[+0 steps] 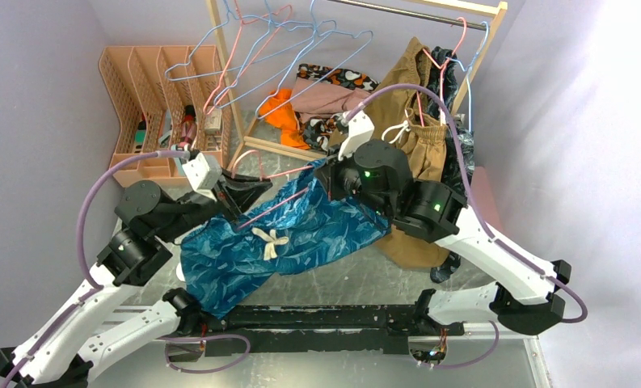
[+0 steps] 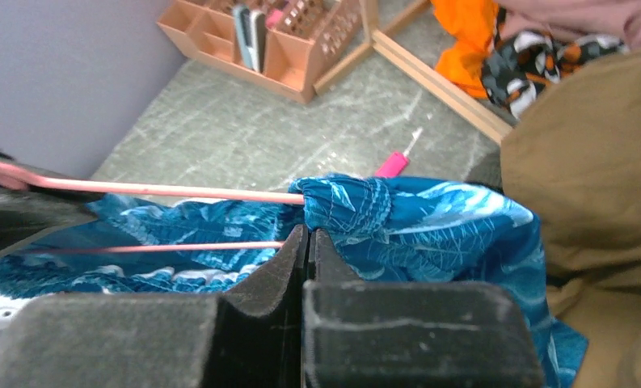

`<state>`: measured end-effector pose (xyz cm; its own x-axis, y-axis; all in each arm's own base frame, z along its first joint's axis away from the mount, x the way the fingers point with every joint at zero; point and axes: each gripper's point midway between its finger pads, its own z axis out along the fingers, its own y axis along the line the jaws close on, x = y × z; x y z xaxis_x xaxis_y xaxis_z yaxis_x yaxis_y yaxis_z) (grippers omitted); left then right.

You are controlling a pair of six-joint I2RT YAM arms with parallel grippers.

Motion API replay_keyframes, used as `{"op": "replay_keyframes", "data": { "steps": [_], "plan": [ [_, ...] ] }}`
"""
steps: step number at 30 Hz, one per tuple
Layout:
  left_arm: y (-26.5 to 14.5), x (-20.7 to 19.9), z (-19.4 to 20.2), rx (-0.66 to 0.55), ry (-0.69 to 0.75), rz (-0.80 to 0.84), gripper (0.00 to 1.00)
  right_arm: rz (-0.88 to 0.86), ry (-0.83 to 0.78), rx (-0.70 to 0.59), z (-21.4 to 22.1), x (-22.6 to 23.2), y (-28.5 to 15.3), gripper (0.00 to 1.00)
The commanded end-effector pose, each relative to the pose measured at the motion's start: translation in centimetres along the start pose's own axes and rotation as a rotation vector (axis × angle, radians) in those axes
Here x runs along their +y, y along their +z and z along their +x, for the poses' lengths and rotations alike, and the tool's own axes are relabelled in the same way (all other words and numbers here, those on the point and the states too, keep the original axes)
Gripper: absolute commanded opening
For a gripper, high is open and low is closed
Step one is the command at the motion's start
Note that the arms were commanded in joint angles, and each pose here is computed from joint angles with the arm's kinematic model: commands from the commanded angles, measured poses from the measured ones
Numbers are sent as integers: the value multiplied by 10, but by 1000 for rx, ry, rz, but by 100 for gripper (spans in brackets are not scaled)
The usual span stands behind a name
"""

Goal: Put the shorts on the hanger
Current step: Hang the shorts on the hanger.

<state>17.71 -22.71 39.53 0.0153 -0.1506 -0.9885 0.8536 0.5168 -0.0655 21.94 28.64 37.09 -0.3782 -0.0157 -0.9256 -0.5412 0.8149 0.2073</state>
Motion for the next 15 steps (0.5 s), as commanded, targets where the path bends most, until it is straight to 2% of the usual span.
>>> {"op": "replay_keyframes", "data": {
  "steps": [1,3,6,8,13,15],
  "plan": [
    [-6,-8,-75,-172,92,12,7,-160,-7,-172,-71,28,-33,0],
    [-6,-12,-101,-195,134,30,7,-264,-6,-262,-118,47,-63,0],
    [0,-16,-120,-182,169,51,7,-387,7,-306,-144,70,-82,0],
    [4,-15,-115,-173,156,53,7,-405,15,-287,-134,73,-76,0],
    [1,-11,-90,-195,114,41,7,-378,29,-171,-79,68,-47,0],
    [3,-11,-90,-185,124,42,7,-402,16,-173,-85,73,-52,0]
  ]
}}
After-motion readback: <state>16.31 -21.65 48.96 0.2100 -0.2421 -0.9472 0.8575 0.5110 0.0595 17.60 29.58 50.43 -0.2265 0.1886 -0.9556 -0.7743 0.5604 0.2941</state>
